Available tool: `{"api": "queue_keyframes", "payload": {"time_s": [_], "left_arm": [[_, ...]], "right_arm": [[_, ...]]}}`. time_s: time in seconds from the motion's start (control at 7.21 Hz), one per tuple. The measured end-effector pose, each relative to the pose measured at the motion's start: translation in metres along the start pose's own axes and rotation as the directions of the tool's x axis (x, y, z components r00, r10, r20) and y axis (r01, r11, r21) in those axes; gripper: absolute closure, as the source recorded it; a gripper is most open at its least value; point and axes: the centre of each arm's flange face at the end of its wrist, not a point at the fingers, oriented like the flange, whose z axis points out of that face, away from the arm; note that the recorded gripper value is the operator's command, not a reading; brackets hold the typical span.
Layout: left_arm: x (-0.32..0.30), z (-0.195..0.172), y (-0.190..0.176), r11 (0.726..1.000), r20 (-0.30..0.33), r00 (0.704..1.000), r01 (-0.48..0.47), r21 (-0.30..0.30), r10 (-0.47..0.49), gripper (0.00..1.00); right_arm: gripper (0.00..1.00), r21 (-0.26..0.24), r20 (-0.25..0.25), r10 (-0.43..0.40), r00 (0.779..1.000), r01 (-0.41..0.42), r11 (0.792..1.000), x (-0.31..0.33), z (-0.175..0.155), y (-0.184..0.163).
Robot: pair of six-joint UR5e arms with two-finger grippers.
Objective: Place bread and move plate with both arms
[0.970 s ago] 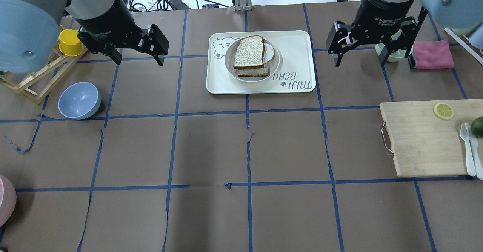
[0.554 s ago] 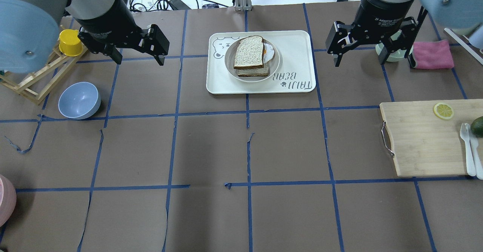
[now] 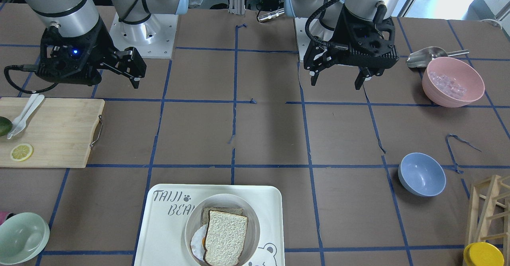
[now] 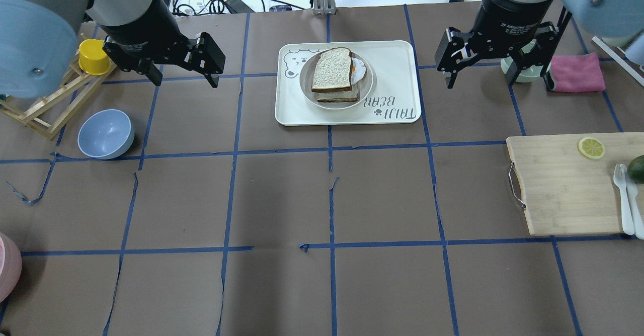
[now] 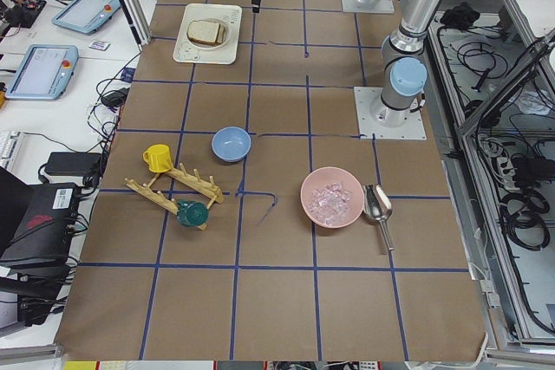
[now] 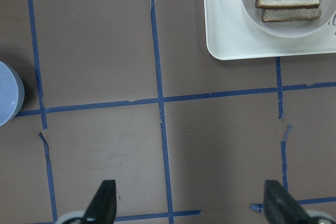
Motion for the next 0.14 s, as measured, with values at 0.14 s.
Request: {"api": "queue_keyframes", "payload": {"time_s": [0.14], "left_arm": [[0.0, 0.0006, -0.0001, 1.0, 0.0, 1.0, 0.0, -0.001, 0.0, 0.0]], "right_arm": [[0.0, 0.005, 0.002, 0.0, 1.0, 0.0, 1.0, -0.0001, -0.0025, 0.0018]]}}
